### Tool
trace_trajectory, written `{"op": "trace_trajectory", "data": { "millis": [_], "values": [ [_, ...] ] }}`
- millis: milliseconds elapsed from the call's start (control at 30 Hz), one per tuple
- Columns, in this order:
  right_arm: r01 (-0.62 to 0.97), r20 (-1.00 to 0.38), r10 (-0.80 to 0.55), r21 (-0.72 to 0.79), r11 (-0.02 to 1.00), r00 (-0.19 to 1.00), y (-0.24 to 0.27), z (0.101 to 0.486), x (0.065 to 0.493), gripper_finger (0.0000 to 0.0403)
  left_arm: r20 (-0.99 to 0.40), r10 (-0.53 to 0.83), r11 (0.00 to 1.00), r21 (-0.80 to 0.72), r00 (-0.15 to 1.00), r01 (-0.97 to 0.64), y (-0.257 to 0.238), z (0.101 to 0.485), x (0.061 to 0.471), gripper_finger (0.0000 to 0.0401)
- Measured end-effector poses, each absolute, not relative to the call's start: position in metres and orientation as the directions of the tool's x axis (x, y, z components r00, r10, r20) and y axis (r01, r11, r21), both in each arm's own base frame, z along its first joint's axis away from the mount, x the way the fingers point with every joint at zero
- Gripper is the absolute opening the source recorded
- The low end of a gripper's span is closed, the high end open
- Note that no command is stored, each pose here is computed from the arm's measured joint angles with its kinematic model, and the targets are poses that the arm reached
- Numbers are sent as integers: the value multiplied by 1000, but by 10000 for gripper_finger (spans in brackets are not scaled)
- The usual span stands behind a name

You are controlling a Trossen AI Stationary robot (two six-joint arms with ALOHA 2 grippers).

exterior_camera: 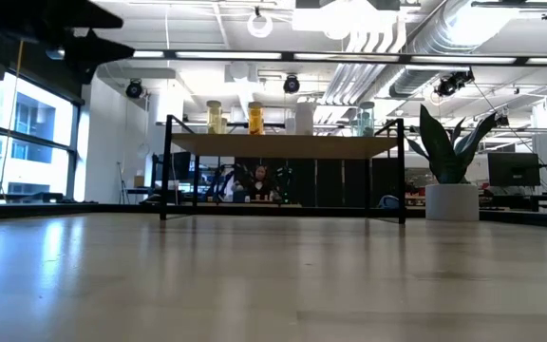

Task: Pick and place medicine bottles onto shelf by color
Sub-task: Return to Home Position

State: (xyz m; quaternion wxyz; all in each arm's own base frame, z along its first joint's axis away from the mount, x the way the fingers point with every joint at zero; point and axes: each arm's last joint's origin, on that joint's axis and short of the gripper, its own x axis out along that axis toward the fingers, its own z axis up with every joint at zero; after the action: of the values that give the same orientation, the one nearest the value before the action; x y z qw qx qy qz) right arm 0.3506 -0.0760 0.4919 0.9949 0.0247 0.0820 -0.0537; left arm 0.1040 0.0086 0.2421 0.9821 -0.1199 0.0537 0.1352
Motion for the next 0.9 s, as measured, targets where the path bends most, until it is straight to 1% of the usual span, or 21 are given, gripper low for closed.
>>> {"op": "trace_trajectory", "data": {
  "millis": [233,333,467,667,800,900],
  "values": [
    [85,-203,-63,103,991,977,-61,504,341,158,-111,200,948,-227,973,-221,7,213,96,239],
    [73,-211,-49,105,992,976,-55,507,337,158,-103,186,951,-230,977,-205,6,201,95,239],
    [68,-211,-44,104,992,976,-51,513,325,158,-104,185,960,-196,977,-203,7,187,94,239],
    [110,-241,-92,61,992,966,-44,526,287,158,-132,198,955,-199,971,-222,8,169,95,239],
    [142,-258,-133,17,990,957,-37,527,260,158,-98,194,954,-214,976,-211,9,171,96,239],
    [161,-270,-157,-8,987,950,-32,521,237,158,-117,211,950,-211,970,-232,10,169,97,239]
  ]
}}
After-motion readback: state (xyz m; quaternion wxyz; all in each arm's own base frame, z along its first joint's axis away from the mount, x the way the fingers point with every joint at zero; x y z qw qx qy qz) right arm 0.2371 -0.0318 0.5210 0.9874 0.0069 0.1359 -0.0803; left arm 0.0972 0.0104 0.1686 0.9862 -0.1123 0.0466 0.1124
